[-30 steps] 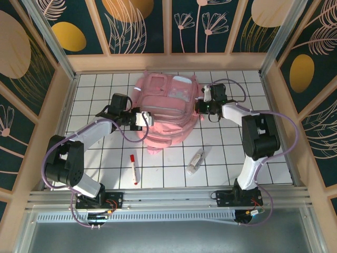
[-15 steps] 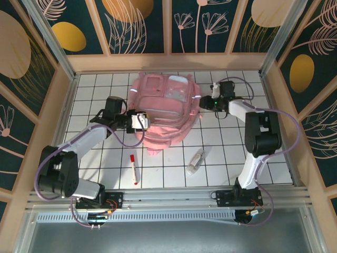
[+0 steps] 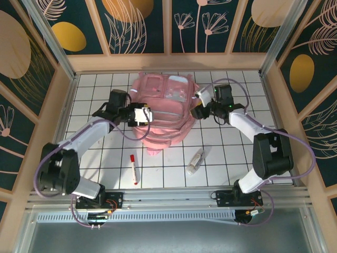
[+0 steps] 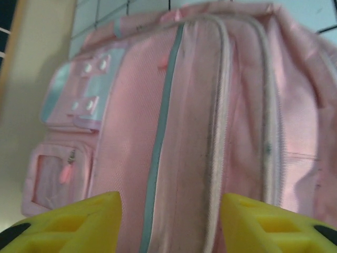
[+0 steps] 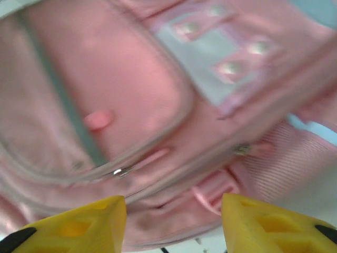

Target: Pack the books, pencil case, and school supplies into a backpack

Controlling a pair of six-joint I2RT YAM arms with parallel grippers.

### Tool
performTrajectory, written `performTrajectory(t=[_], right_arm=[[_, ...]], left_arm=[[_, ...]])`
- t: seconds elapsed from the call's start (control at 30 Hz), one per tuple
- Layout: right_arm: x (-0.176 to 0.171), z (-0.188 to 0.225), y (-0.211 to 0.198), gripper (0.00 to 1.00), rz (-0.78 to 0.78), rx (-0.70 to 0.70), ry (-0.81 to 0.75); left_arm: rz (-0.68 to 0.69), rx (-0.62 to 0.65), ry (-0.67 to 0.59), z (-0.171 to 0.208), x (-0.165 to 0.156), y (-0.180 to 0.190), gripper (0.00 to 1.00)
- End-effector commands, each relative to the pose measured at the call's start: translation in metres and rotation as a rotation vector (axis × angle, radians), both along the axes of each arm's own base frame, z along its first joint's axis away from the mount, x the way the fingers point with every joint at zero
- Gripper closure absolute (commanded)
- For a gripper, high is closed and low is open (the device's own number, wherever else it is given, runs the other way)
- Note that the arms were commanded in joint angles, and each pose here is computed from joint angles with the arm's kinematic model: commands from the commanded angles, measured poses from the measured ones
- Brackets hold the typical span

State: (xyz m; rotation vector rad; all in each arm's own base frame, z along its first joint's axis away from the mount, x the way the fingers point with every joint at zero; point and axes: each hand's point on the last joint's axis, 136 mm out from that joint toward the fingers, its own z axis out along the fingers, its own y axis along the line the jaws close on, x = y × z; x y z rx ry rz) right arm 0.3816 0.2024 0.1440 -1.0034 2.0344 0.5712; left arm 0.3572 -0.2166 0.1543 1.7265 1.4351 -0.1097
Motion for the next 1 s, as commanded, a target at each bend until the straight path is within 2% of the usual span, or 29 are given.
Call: performTrajectory(t=[0.0,0.17,0.33,0.47,0.6,0.7,0.8,0.97], right_arm=[[0.014,0.019,0.012,0.51,0.236,-0.021,-0.257],[0.026,0.015,0.026,0.53,0.307,0.002,-0.208],[0.023,0.011,0.026,0.52,0.317,0.014,-0.207],[0.015,-0.015,0.018,0.52,0.372,-0.094,-0.193],[0.011,-0.03,0.019,0.52,0.433,-0.14,-0.2],[0.006,-0.038,0.027,0.52,0.508,-0.159,-0.233],[0.012,-0.045,0.035,0.53,0.541,-0.176,-0.242],[0.02,-0.066,0.045,0.53,0.585,-0.228,-0.235]], left_arm=[[0.09,0.106,0.044,-0.017,0.023,0.005,0.51],[0.041,0.213,0.091,-0.046,0.016,0.006,0.47],[-0.034,0.172,0.097,-0.046,0.0,-0.004,0.41],[-0.113,0.139,0.128,-0.038,-0.014,-0.011,0.35],[-0.134,0.136,0.16,-0.034,-0.02,-0.013,0.33],[-0.116,0.186,0.189,-0.04,-0.021,-0.005,0.31],[-0.056,0.262,0.174,-0.054,-0.01,0.007,0.32],[0.086,0.29,0.115,-0.065,0.028,0.013,0.43]])
